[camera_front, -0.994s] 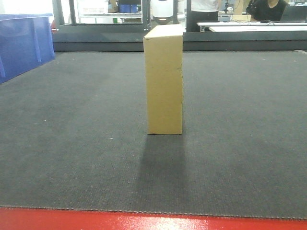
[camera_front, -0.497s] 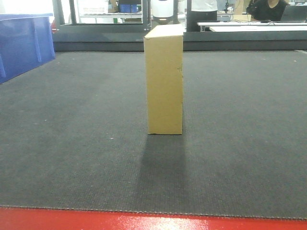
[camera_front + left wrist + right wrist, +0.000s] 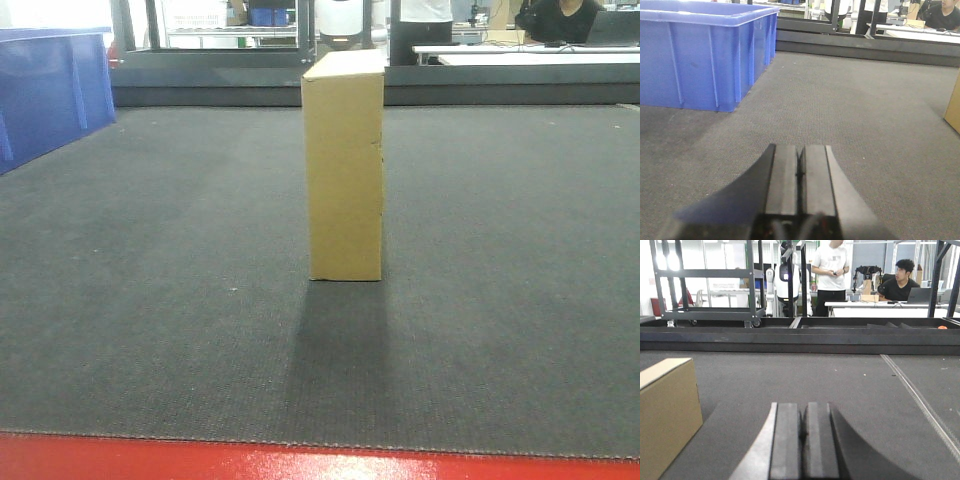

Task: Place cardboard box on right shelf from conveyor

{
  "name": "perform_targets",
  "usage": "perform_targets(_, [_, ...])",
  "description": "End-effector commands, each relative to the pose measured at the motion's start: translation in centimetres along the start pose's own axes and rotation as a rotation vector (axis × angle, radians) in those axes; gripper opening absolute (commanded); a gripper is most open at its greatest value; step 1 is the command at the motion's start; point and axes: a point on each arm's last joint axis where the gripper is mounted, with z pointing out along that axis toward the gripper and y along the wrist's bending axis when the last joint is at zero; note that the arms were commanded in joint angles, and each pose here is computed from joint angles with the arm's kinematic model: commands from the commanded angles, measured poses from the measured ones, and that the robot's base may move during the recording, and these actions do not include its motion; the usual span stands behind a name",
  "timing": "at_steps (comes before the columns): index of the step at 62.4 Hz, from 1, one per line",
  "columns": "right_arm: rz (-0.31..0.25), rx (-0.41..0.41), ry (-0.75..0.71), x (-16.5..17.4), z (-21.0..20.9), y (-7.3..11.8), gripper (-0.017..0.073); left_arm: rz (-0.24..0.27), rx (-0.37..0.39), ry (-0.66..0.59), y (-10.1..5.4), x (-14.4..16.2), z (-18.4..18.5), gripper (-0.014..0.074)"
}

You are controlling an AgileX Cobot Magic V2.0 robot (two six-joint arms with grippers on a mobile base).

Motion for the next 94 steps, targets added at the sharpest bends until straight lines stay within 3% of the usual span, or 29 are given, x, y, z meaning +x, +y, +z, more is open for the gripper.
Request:
perform_targets(1, [-0.034,-0.011,-0.077,-3.5,1.4,0.3,0.0040,-0.011,-0.002,-0.105,0.0,-1.0,-0.2,-0.0119])
perform_targets(9, [-0.088,-0.076,-0.041,-5.7,4.0,1.1,0.0150,-0.011,-0.002,-0.105,0.0,-1.0,-0.2,-0.0119])
perform_targets(20, [-0.127,-0.206,0.061,-7.1,8.6,3.3,0.0476,-0.011,-0.002,-0.105,0.0,-1.0,-0.2,-0.0119])
perform_targets(26, [-0.151,-0.265,0.150,-7.3,11.3,4.9,0.0608,-0.011,-0.002,-0.105,0.0,-1.0,-0.2,-0.0119])
perform_targets(43, [-0.182,-0.451,0.398,-9.0,17.2,11.4,0.0613,-0.011,-0.002,-0.105,0.0,-1.0,-0.2,-0.0119])
perform_targets(48, [-0.160,-0.479,0.519,-9.2,18.6,13.6,0.0613,-0.011,-0.002,-0.105,0.0,-1.0,-0.2,-0.0119])
perform_targets(55, [-0.182,-0.508,0.638,-9.4,20.3,16.5,0.0613,-0.011,-0.002,-0.105,0.0,-1.0,-0.2,-0.0119])
perform_targets(65, [-0.128,-0.468,0.747,-10.0,22.1,20.0,0.0613,-0.011,-0.002,-0.105,0.0,-1.0,-0.2,-0.0119])
perform_targets(82, [-0.173,-0.302,0.886,-9.2,24.9,23.4,0.0615,-0.011,-0.002,-0.105,0.0,-1.0,-0.2,-0.0119])
perform_targets(94, [-0.069,-0.211,0.893,-8.4,26.3,24.3,0.0615,-0.011,-0.002,-0.105,0.0,-1.0,-0.2,-0.0119])
